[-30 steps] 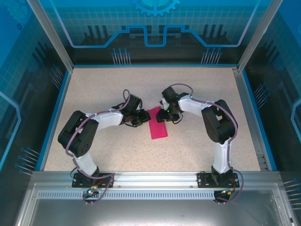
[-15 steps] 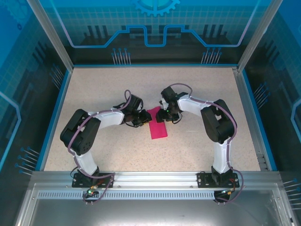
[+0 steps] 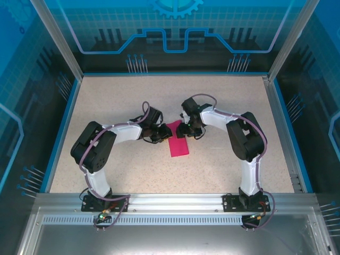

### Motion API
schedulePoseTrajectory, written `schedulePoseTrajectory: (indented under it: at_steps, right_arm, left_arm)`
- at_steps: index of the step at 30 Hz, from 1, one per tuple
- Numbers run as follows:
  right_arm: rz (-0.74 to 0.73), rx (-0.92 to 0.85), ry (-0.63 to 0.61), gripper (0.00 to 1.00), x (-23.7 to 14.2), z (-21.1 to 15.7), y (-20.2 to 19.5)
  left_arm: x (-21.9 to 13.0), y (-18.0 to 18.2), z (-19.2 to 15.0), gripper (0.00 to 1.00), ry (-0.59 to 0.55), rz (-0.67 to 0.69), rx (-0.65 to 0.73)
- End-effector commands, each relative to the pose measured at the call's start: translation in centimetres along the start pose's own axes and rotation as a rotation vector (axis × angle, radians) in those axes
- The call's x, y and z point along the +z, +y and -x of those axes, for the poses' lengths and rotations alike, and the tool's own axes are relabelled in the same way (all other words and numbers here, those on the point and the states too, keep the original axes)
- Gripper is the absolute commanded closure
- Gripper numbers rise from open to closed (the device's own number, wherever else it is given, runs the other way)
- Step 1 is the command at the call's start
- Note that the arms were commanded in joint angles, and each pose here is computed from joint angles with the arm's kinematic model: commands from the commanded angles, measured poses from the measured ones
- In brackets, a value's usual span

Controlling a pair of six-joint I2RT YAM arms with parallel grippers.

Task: Fold a paper plane with a square sheet of paper (pick it up from the middle)
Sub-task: Hold the square sheet of paper at the center of the table.

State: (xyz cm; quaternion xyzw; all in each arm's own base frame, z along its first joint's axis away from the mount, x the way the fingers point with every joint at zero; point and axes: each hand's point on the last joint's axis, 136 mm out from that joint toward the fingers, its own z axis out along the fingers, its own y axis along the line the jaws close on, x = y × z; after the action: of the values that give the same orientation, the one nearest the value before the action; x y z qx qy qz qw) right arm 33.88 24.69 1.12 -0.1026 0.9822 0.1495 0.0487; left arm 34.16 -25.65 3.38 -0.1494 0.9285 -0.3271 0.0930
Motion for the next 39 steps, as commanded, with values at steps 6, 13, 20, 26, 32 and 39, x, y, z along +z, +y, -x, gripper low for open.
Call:
schedulePoseTrajectory:
  at_steps: [6, 13, 20, 26, 32, 39]
  right_arm:
    - [-0.093, 0.000, 0.108, 0.40, 5.8, -3.0, -2.8]
    - [-0.091, -0.001, 0.108, 0.40, 5.8, -3.0, -2.7]
    - [-0.090, -0.007, 0.109, 0.40, 5.8, -3.1, -2.7]
    - [-0.062, -0.001, 0.097, 0.40, 5.4, -2.7, -2.1]
    - [-0.032, -0.002, 0.065, 0.40, 4.1, -1.9, -1.3]
    - [0.109, 0.034, -0.103, 0.33, -2.6, 0.9, 0.9]
  left_arm:
    - [0.8, -0.9, -0.2, 0.85, 0.034, -0.021, -0.002]
    - [1.4, -0.4, -0.6, 0.87, 0.057, -0.006, -0.004]
    - [1.7, 0.8, -1.0, 0.88, 0.071, 0.041, -0.031]
    - [1.8, 1.7, -1.6, 0.88, 0.095, 0.087, -0.064]
    - [2.3, 3.4, -2.1, 0.89, 0.104, 0.143, -0.086]
    - [2.5, 5.1, -2.7, 0.90, 0.112, 0.188, -0.097]
